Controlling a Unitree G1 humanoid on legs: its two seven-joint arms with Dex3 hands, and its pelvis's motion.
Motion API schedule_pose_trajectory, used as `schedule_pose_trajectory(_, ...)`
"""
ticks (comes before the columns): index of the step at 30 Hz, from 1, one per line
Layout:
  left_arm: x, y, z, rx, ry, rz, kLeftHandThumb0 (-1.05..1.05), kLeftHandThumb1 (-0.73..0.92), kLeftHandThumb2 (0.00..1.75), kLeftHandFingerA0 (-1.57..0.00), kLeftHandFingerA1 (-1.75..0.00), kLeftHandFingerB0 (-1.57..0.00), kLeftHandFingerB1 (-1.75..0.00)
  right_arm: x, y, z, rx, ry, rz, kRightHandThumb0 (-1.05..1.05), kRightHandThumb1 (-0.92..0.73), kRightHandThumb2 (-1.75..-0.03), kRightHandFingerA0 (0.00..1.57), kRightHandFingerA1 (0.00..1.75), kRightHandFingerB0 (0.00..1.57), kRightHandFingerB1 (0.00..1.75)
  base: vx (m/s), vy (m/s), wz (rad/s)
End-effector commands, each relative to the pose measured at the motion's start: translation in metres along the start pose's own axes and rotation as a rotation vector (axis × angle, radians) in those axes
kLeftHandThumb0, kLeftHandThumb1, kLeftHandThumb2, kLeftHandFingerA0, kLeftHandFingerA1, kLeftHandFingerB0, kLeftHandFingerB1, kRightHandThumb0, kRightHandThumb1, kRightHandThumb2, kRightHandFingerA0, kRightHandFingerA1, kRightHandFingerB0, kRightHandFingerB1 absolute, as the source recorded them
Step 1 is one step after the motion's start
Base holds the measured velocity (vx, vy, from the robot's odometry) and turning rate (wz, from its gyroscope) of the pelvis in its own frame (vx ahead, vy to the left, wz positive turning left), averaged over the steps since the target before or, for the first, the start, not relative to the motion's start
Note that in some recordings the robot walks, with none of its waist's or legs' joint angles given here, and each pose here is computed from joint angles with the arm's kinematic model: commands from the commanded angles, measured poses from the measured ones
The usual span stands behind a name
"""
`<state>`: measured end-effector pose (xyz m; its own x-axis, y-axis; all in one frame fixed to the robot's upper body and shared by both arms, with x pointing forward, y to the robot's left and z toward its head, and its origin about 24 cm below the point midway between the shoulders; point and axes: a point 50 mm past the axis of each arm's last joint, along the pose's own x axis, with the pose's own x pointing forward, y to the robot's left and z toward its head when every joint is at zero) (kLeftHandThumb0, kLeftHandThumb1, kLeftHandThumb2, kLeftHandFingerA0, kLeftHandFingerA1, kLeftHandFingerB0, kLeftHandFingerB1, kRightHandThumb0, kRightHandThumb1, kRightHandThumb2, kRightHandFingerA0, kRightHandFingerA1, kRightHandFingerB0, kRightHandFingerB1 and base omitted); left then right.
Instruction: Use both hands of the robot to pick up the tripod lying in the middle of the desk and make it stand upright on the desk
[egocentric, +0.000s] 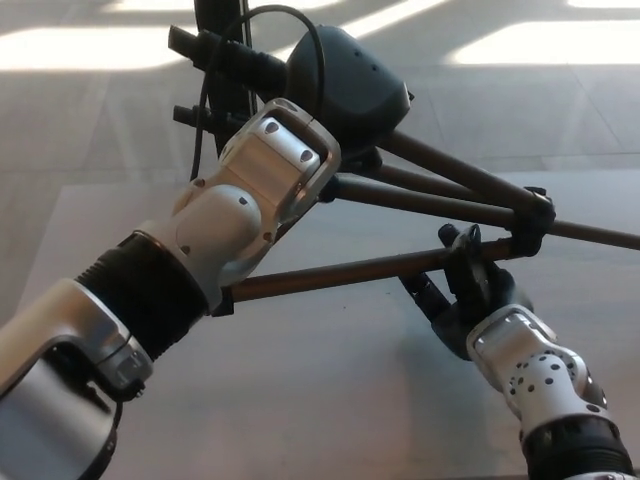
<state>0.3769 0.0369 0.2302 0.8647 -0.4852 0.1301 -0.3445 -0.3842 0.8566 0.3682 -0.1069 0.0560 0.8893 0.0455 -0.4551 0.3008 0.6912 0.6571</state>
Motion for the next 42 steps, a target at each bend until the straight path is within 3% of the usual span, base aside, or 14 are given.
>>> schedule_pose_trajectory(1,-0.001,0.004,-0.002,0.013,0.004,-0.014,-0.55,0.57,0.62,-0.91,-1.75,-0.86,-1.16,-0.006,0.052,0.002,0.149,-0.068,0.200,-0.53,-0.77,-0.81,0.45,0.79,0.47,0.72,0.00,0.000,0.00)
schedule_pose_trajectory(4,-0.001,0.004,-0.004,-0.001,0.006,-0.014,-0.46,0.58,0.61,-0.91,-1.71,-0.87,-1.01,-0.005,0.058,-0.001,0.339,-0.007,-0.147,-0.50,-0.90,-0.67,0.49,0.92,0.42,0.94,0.00,0.000,0.00)
schedule_pose_trajectory(6,-0.001,0.003,-0.005,0.010,0.007,-0.018,-0.51,0.58,0.63,-0.89,-1.71,-0.87,-1.13,0.000,0.054,0.003,-0.073,-0.033,-0.151,-0.49,-0.77,-1.16,0.29,0.70,0.31,0.70,0.00,0.000,0.00)
schedule_pose_trajectory(7,-0.001,0.003,-0.006,0.013,0.009,-0.020,-0.47,0.61,0.58,-0.91,-1.71,-0.86,-1.05,0.002,0.053,0.007,0.120,-0.038,-0.250,-0.51,-0.90,-0.68,0.52,1.35,0.53,0.84,0.00,0.000,0.00)
schedule_pose_trajectory(9,0.000,0.003,-0.007,0.012,0.020,-0.026,-0.39,0.47,0.94,-1.18,-1.33,-0.82,-0.92,0.006,0.034,0.006,-0.160,-0.057,-0.147,-0.53,-0.91,-0.67,0.48,1.02,0.39,0.80,0.00,0.000,0.00)
schedule_pose_trajectory(10,0.000,0.005,-0.008,0.011,0.021,-0.026,-0.37,0.62,0.64,-0.89,-1.68,-0.82,-0.91,0.002,0.035,0.005,0.096,-0.141,-0.083,-0.38,-0.67,-0.77,0.70,1.62,0.55,1.37,0.00,0.000,0.00)
schedule_pose_trajectory(11,0.000,0.006,-0.009,0.008,0.023,-0.026,-0.36,0.62,0.64,-0.89,-1.68,-0.82,-0.91,0.003,0.043,0.017,0.103,-0.025,-0.259,-0.53,-0.85,-0.66,0.96,1.32,0.60,1.02,0.00,0.000,0.00)
schedule_pose_trajectory(12,0.001,0.007,-0.010,0.005,0.024,-0.026,-0.37,0.45,0.93,-1.18,-1.33,-0.81,-0.91,0.003,0.048,0.026,0.125,-0.039,-0.256,-0.50,-0.89,-0.72,0.90,1.56,0.61,1.30,0.00,0.000,0.00)
schedule_pose_trajectory(15,-0.001,0.006,-0.013,0.006,0.027,-0.004,-0.30,0.56,0.63,-0.89,-1.67,-0.84,-0.92,0.001,0.048,0.049,0.171,-0.061,-0.169,-0.48,-0.87,-0.75,0.84,1.64,0.56,1.26,0.00,0.000,0.00)
schedule_pose_trajectory(16,-0.001,0.006,-0.013,0.010,0.029,-0.008,-0.30,0.55,0.65,-0.90,-1.66,-0.85,-0.91,0.001,0.046,0.051,0.085,-0.120,-0.170,-0.34,-0.76,-0.80,1.00,1.75,0.68,1.65,0.00,0.000,0.00)
schedule_pose_trajectory(21,-0.001,0.006,-0.023,-0.007,0.059,-0.025,-0.33,0.66,0.71,-0.88,-1.50,-0.78,-0.82,-0.008,0.033,0.101,-0.262,-0.359,-0.188,-0.23,-0.33,-1.20,1.35,1.47,1.17,1.36,0.00,0.000,0.00)
schedule_pose_trajectory(25,0.000,0.006,-0.025,-0.016,0.060,-0.031,-0.31,0.63,0.71,-0.88,-1.46,-0.78,-0.78,-0.013,0.034,0.119,-0.276,-0.393,-0.171,-0.30,-0.21,-1.45,1.05,1.74,0.95,1.46,0.00,0.000,0.00)
schedule_pose_trajectory(26,-0.001,0.006,-0.026,-0.010,0.063,-0.024,-0.31,0.62,0.71,-0.89,-1.49,-0.80,-0.79,-0.018,0.037,0.129,-0.360,-0.469,-0.177,-0.28,-0.35,-1.21,1.31,1.44,1.04,1.24,0.00,0.000,0.00)
schedule_pose_trajectory(42,-0.012,-0.008,-0.040,-0.146,0.168,-0.069,-0.31,0.68,0.65,-0.85,-1.49,-0.76,-0.76,-0.078,0.094,0.215,-1.072,-0.912,-0.148,-0.30,-0.46,-1.24,1.03,1.64,0.96,1.34,0.00,0.000,0.00)
